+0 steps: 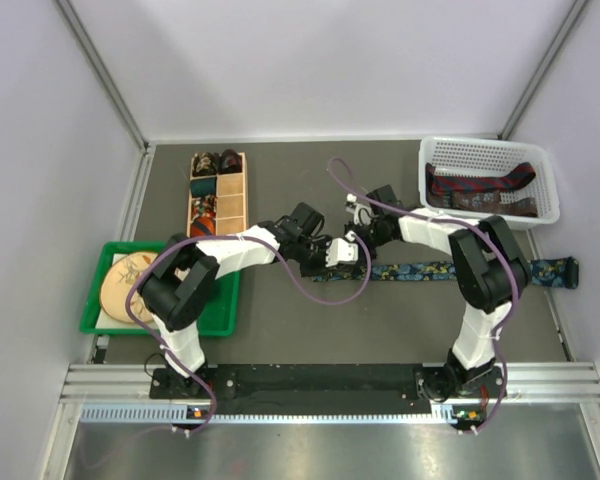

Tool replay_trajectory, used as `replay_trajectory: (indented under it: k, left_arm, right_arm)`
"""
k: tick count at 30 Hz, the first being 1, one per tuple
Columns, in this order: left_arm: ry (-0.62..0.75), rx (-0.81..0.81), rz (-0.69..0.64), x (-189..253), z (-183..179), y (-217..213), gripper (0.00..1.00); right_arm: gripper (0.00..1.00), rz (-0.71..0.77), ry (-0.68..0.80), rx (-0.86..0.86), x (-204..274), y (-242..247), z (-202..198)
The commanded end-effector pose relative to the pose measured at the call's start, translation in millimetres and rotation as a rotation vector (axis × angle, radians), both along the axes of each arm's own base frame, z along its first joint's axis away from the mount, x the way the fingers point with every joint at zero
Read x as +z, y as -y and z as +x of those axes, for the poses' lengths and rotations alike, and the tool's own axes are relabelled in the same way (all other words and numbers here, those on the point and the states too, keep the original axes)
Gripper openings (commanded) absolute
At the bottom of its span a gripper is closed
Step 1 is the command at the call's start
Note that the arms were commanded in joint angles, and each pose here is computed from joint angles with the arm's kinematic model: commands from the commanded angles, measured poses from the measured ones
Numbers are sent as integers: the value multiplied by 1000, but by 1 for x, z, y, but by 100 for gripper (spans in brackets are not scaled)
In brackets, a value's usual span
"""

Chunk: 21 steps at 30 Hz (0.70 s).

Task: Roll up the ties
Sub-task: Roll the tie at the center of the board.

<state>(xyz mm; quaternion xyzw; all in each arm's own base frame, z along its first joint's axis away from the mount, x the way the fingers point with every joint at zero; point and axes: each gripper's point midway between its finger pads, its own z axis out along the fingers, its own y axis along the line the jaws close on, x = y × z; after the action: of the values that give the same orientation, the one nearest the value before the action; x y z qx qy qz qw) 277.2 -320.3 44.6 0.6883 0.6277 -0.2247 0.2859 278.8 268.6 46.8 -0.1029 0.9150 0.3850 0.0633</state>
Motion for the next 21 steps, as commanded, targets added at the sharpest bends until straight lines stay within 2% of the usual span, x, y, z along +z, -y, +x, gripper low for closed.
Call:
replay_trajectory:
  k: [1, 2, 9, 21]
  left_arm:
    - [23, -20, -15, 9, 0, 2, 28]
    - [25, -23, -21, 10, 1, 4, 28]
    - [21, -40, -47, 13, 4, 13, 29]
    - [38, -61, -80, 21, -2, 12, 26]
  right_arm:
    - [24, 78, 91, 30, 42, 6, 5]
    - [29, 101, 76, 26, 45, 5, 2]
    - [40, 220, -26, 14, 33, -9, -6]
    - [39, 271, -65, -24, 16, -12, 6]
